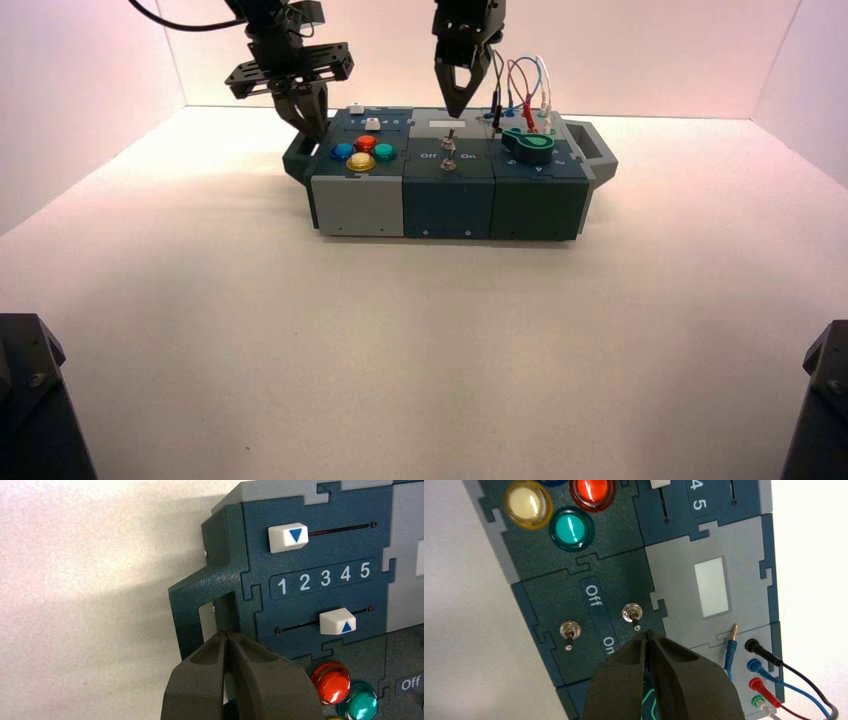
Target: Flip the top switch on with the right gripper.
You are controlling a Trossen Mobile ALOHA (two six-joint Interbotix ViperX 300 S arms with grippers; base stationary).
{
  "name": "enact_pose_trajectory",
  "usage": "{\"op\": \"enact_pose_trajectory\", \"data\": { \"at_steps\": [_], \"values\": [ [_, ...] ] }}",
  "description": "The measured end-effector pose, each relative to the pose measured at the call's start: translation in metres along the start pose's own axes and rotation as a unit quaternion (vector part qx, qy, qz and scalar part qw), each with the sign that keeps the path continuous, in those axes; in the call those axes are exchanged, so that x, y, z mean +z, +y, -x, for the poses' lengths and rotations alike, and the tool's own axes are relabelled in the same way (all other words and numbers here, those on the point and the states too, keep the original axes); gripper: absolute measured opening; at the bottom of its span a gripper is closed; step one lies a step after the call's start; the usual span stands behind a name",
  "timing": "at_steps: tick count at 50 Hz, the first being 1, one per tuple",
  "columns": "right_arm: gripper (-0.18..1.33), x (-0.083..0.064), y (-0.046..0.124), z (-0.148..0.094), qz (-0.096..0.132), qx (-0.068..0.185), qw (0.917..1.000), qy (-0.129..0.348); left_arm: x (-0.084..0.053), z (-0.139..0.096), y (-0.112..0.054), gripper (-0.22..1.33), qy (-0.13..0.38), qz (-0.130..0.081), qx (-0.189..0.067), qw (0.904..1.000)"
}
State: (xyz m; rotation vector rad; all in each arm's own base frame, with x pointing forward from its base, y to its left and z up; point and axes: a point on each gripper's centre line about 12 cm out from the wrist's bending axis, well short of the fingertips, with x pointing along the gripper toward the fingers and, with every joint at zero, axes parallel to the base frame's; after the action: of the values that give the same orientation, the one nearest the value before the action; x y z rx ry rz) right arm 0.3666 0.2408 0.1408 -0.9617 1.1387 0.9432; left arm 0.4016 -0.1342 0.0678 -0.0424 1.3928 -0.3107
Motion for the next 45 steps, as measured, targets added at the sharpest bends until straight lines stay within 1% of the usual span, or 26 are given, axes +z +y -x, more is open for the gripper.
{"op": "enact_pose_trajectory", "data": {
  "at_steps": [3,9,16,22,27,34,36,42,45],
  "values": [
    [-0.14,0.001,0.002,0.005,0.000,-0.001,1.0000,-0.005,0.001,0.002,-0.001,-0.16,0.002,-0.002,0.000,1.0000],
    [-0.14,-0.001,0.004,0.014,-0.001,-0.002,1.0000,-0.009,-0.003,0.005,-0.002,-0.16,0.016,-0.004,-0.002,0.9999],
    [-0.14,-0.007,0.007,0.022,-0.003,0.000,1.0000,-0.006,-0.007,0.011,-0.004,-0.16,0.034,-0.009,-0.004,0.9994],
    [-0.14,-0.012,0.012,0.026,-0.002,0.002,1.0000,-0.003,-0.007,0.016,-0.005,-0.16,0.038,-0.011,-0.006,0.9992],
    [-0.14,-0.017,0.015,0.026,-0.004,0.005,1.0000,0.000,-0.005,0.025,-0.008,-0.16,0.036,-0.014,-0.008,0.9992],
    [-0.14,-0.023,0.021,0.026,-0.004,0.009,0.9999,0.005,0.000,0.040,-0.015,-0.16,0.025,-0.021,-0.013,0.9994],
    [-0.14,-0.024,0.021,0.027,-0.005,0.009,0.9999,0.005,0.004,0.048,-0.018,-0.16,0.020,-0.026,-0.015,0.9994],
    [-0.14,-0.030,0.026,0.031,-0.013,0.011,0.9998,0.007,0.008,0.063,-0.023,-0.16,0.021,-0.031,-0.020,0.9991],
    [-0.14,-0.033,0.028,0.035,-0.021,0.010,0.9997,0.006,0.009,0.069,-0.025,-0.16,0.020,-0.034,-0.021,0.9990]
  ]
}}
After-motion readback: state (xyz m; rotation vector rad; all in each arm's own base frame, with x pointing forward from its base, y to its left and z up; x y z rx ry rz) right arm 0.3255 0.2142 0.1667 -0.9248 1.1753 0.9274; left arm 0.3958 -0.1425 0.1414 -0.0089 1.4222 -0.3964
